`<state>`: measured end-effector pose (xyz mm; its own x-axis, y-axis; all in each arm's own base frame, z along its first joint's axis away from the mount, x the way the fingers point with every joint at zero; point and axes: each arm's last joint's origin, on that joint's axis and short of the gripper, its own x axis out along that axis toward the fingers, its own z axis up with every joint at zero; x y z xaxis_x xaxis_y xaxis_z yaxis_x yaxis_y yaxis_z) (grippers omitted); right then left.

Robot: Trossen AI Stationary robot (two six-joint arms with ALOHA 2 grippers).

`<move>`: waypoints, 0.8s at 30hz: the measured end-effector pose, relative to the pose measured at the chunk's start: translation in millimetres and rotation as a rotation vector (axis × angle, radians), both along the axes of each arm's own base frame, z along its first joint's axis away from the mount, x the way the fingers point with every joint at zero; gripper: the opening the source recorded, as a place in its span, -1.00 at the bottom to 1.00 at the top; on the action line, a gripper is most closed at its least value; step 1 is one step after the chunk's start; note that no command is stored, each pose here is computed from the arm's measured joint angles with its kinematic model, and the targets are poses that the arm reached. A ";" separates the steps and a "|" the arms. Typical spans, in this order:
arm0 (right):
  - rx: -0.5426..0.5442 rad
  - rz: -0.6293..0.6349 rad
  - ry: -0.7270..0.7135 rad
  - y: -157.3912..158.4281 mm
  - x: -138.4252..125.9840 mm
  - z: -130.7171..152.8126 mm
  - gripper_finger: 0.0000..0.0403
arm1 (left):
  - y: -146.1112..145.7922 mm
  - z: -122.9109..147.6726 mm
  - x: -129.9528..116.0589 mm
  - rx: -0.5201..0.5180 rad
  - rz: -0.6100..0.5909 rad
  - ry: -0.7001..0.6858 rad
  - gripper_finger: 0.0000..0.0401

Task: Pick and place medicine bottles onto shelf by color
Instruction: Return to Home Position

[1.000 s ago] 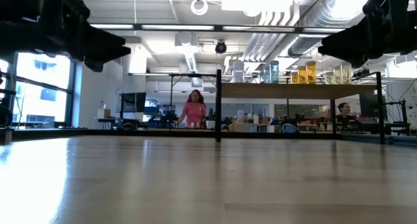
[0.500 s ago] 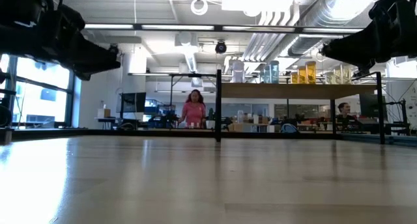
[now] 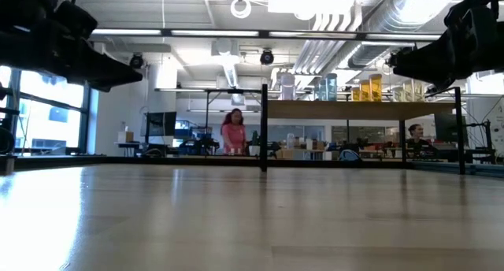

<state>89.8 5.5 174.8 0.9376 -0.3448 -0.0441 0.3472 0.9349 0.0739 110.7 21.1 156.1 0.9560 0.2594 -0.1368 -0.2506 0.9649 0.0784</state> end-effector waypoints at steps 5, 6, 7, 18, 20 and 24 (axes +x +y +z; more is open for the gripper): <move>0.095 -0.004 -0.034 0.0 0.0 0.0 -0.12 | -1.0 0.0 0.2 0.016 -0.014 0.004 -0.06; 0.100 -0.005 -0.036 0.0 0.0 0.0 -0.12 | -1.0 0.2 0.2 0.015 -0.014 0.002 -0.06; 0.099 -0.005 -0.036 0.0 0.0 -0.1 -0.12 | -1.0 0.4 0.3 0.009 -0.013 -0.002 -0.06; 0.097 -0.004 -0.035 0.0 0.0 -0.1 -0.12 | -1.0 1.6 0.4 -0.007 -0.011 -0.019 -0.06; 0.098 -0.004 -0.035 0.0 0.0 -0.1 -0.12 | -1.0 1.6 0.4 -0.007 -0.011 -0.019 -0.06; 0.098 -0.004 -0.035 0.0 0.0 -0.1 -0.12 | -1.0 1.5 0.4 -0.007 -0.011 -0.018 -0.06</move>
